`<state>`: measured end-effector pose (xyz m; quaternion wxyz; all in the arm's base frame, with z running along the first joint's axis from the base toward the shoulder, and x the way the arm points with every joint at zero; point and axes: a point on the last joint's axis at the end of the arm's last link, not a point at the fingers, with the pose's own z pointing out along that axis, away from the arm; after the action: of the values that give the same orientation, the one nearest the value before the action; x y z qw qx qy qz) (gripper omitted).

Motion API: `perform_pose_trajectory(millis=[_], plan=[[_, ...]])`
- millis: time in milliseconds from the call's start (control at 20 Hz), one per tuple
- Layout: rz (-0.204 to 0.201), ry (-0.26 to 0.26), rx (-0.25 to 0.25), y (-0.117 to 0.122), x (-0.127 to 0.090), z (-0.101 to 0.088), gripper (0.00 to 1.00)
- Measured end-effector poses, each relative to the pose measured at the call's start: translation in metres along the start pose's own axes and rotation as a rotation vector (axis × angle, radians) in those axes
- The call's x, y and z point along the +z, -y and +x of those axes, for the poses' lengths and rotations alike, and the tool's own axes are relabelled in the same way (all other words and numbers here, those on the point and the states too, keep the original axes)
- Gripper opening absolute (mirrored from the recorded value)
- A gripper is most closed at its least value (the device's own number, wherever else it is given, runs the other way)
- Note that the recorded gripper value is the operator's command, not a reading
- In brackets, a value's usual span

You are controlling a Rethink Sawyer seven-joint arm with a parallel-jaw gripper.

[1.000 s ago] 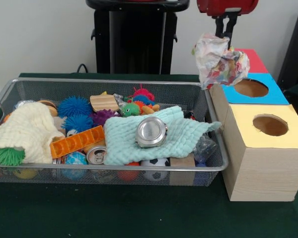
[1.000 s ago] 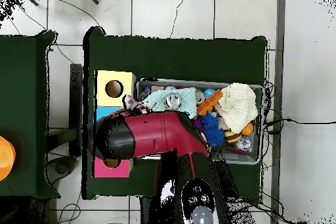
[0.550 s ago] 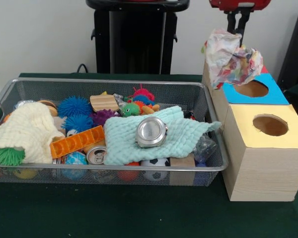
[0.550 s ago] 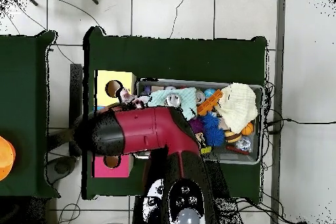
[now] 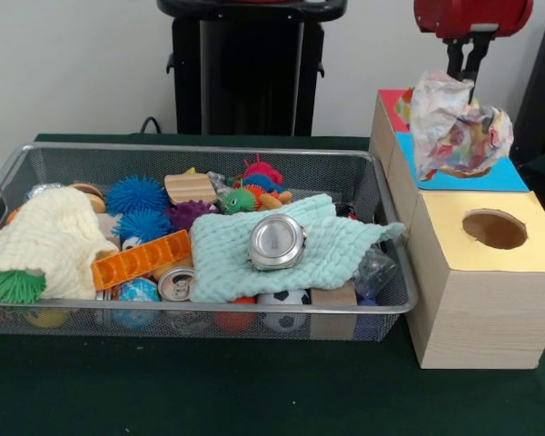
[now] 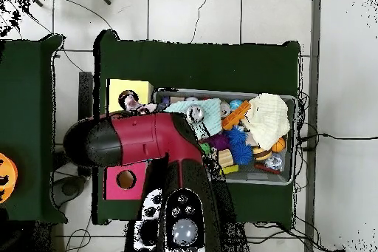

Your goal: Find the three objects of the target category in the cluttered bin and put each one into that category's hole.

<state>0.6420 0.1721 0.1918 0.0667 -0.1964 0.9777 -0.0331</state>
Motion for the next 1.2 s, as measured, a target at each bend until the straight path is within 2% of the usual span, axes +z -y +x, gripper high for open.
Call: perform_pose_trajectory(millis=[400,1200], plan=[[-0.004,-0.029,0.013,-0.012,0.021,-0.002,0.0],[0.011,-0.067,0.045,-0.004,0.048,-0.001,0.0]])
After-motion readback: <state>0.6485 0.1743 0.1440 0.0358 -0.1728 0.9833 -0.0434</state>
